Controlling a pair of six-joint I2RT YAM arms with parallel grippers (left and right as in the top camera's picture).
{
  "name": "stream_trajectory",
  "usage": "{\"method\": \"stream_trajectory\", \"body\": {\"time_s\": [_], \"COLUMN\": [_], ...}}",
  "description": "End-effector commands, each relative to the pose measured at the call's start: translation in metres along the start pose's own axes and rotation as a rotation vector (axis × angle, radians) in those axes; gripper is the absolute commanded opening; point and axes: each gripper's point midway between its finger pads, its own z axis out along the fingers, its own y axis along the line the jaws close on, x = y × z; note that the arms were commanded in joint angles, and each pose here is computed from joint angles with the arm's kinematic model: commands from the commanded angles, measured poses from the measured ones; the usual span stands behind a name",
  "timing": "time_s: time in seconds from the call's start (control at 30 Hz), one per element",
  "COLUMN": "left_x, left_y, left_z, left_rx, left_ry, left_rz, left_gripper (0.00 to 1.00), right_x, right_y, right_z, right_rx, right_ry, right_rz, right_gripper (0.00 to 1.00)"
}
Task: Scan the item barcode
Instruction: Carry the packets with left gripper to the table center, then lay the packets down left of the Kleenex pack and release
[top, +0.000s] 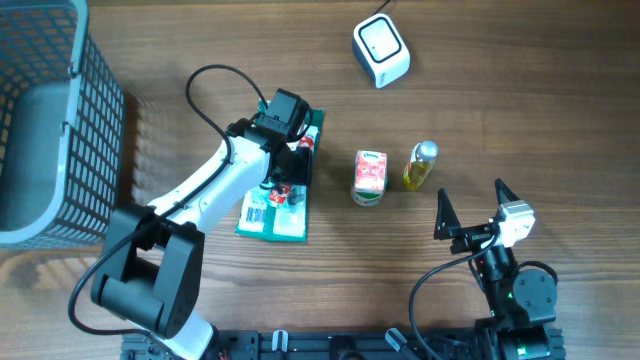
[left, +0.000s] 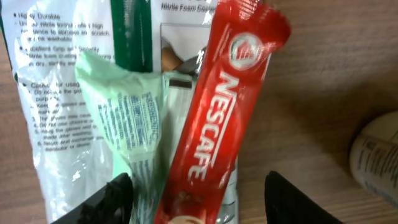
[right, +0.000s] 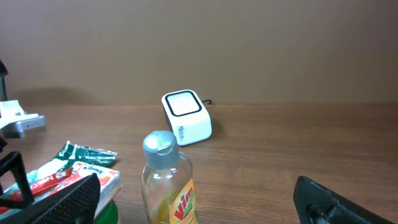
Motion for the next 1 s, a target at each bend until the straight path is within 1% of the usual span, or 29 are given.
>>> {"method": "stream_trajectory", "body": {"time_s": [0.0, 0.07, 0.13, 0.17, 0.23, 0.3, 0.33, 0.43, 0.6, 0.7, 0.73, 0.77, 0.87, 0.97], "left_x": [-0.008, -0.017, -0.030, -0.038, -0.043, -0.042, -0.041, -0.033, -0.017, -0.012, -0.011, -0.006, 0.003, 0.002], "left_y": [-0.005, -0.007, -0.012, -0.015, -0.017, -0.017, -0.015, 0.003, 0.010, 0.009, 0.006, -0.009, -0.038, -0.058], "left_z": [-0.010, -0.021, -0.040, -0.054, -0.067, -0.067, -0.063, -0.037, -0.004, 0.000, 0.000, 0.000, -0.005, -0.017], "left_rx": [0.028, 0.040, 0.060, 0.074, 0.088, 0.087, 0.076, -0.024, -0.057, -0.056, -0.035, 0.053, 0.222, 0.336], "left_ry": [-0.025, -0.062, -0.121, -0.163, -0.204, -0.203, -0.195, -0.153, -0.048, -0.026, -0.020, 0.011, 0.063, 0.066], "left_rz": [0.002, 0.000, 0.000, 0.002, 0.004, 0.004, 0.002, -0.005, -0.005, -0.003, -0.003, -0.002, 0.004, 0.044], "left_gripper": [0.57, 0.57, 0.53, 0.46, 0.28, 0.07, 0.04, 0.04, 0.04, 0.04, 0.04, 0.04, 0.04, 0.04], "right_x": [-0.002, -0.002, -0.002, -0.002, -0.002, -0.002, -0.002, -0.002, -0.002, -0.002, -0.002, -0.002, -0.002, -0.002], "right_y": [-0.002, -0.002, -0.002, -0.002, -0.002, -0.002, -0.002, -0.002, -0.002, -0.002, -0.002, -0.002, -0.002, -0.002], "right_z": [0.000, 0.000, 0.000, 0.000, 0.000, 0.000, 0.000, 0.000, 0.000, 0.000, 0.000, 0.000, 0.000, 0.000], "right_rx": [0.010, 0.010, 0.010, 0.010, 0.010, 0.010, 0.010, 0.010, 0.010, 0.010, 0.010, 0.010, 0.010, 0.010], "right_ry": [-0.008, -0.008, -0.008, -0.008, -0.008, -0.008, -0.008, -0.008, -0.008, -0.008, -0.008, -0.008, -0.008, -0.008], "right_rz": [-0.008, -0.008, -0.008, -0.008, -0.008, -0.008, -0.008, -0.008, -0.008, -0.007, -0.008, -0.008, -0.008, -0.008], "right_gripper": [1.00, 1.00, 1.00, 1.00, 1.00, 1.00, 1.00, 1.00, 1.00, 1.00, 1.00, 1.00, 1.00, 1.00]}}
